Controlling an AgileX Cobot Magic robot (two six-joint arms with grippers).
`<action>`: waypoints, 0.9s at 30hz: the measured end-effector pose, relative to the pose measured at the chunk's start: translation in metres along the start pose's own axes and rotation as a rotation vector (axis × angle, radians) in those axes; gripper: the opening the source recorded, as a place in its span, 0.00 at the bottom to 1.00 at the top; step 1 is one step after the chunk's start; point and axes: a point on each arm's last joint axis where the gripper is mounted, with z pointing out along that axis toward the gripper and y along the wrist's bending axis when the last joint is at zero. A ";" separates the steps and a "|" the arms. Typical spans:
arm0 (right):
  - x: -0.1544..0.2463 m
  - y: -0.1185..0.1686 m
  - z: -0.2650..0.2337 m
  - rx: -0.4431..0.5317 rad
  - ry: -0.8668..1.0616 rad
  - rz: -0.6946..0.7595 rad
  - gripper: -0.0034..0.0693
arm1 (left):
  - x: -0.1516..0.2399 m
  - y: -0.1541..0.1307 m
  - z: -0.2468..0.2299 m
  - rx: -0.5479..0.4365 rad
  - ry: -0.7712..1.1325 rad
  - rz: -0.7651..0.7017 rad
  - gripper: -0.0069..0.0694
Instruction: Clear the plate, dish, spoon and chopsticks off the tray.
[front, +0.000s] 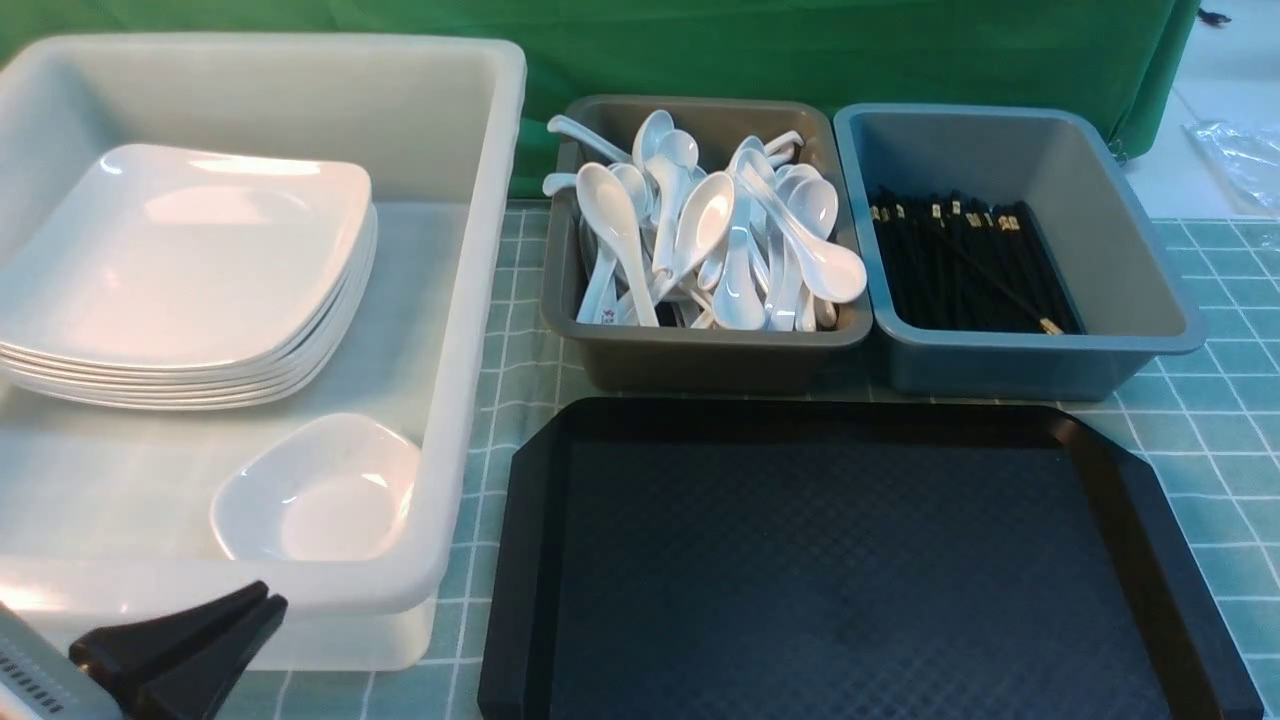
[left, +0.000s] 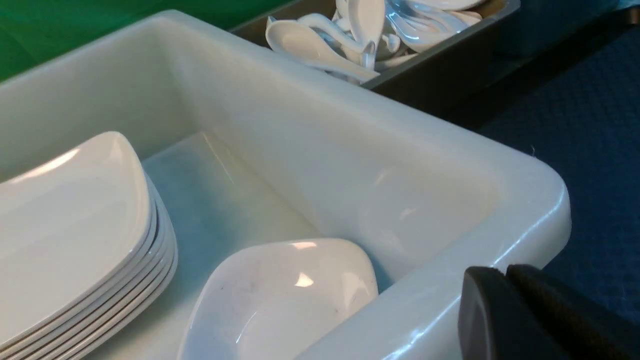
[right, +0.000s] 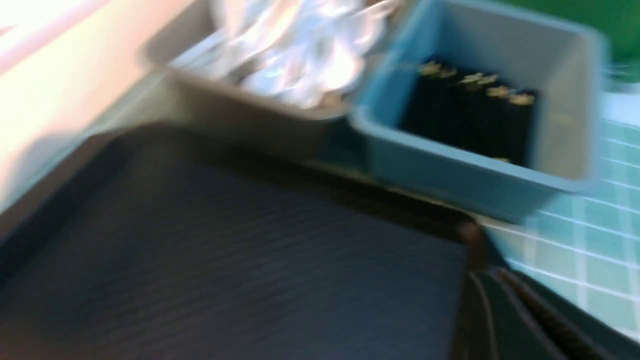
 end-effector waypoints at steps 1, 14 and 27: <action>0.013 -0.001 0.001 0.034 -0.022 0.015 0.07 | 0.000 0.000 0.000 0.000 0.001 0.000 0.11; 0.104 0.007 0.012 0.082 -0.007 0.004 0.07 | 0.000 0.000 0.000 0.003 0.005 0.000 0.11; 0.104 0.007 0.012 0.081 0.000 0.002 0.08 | 0.001 0.000 0.000 0.003 0.006 0.003 0.11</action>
